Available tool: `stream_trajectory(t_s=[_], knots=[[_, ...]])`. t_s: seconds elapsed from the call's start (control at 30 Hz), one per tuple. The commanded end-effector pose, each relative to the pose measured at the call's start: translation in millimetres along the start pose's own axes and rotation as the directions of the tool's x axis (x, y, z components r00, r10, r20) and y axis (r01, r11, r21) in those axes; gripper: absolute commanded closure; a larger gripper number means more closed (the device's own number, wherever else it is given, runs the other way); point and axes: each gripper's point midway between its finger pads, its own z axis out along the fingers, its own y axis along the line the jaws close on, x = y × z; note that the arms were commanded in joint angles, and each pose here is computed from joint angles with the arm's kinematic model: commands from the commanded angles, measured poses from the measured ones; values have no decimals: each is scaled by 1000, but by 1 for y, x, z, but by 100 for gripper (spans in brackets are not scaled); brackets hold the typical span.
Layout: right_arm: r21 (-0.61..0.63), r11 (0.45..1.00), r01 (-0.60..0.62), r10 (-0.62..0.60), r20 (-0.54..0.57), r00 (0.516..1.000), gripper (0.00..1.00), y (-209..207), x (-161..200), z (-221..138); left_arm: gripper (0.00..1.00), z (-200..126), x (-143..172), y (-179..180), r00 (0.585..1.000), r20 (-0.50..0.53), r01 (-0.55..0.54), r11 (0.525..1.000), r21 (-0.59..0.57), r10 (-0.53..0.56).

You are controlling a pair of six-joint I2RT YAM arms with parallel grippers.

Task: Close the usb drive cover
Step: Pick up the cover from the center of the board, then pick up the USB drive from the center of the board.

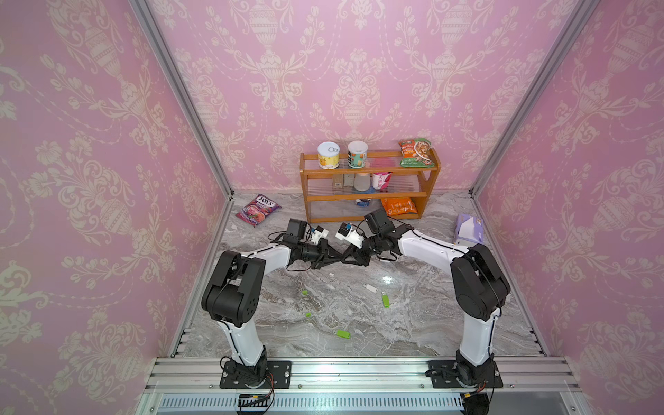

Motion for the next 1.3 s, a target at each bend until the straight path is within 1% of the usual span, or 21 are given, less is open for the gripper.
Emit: stream_trajectory(t_s=[0.0,0.13,0.33,0.43,0.5,0.63,0.73,0.87,1.0,1.27], knots=[[45,999,13,-14,34,999,58,-11,-7,-5,100,10,5,0,999,-50,18,1000,10,-17],[87,996,5,-6,12,1000,54,-14,6,-16,100,8,-4,8,998,-20,63,998,-1,-63],[235,972,16,9,-105,994,49,-25,41,-40,100,-10,-20,8,993,51,104,994,24,-105],[295,956,-4,55,-165,985,48,-39,60,-53,100,-11,-23,6,991,54,121,992,46,-124],[308,951,-31,102,-215,971,48,-47,74,-61,100,-11,-25,7,988,55,143,989,49,-146],[333,941,-65,154,-249,956,49,-61,86,-73,100,-12,-32,-4,981,66,172,977,122,-181],[362,929,-75,183,-274,944,49,-73,93,-79,100,-15,-35,-8,975,81,195,972,132,-207],[365,926,-96,204,-271,941,49,-84,97,-84,100,-20,-33,-11,977,107,175,979,107,-187],[365,925,-105,240,-346,907,50,-94,113,-79,100,-27,-24,-14,986,105,125,991,40,-129],[385,916,-114,272,-386,882,52,-106,128,-69,100,-32,-20,-24,989,112,90,995,46,-95]])
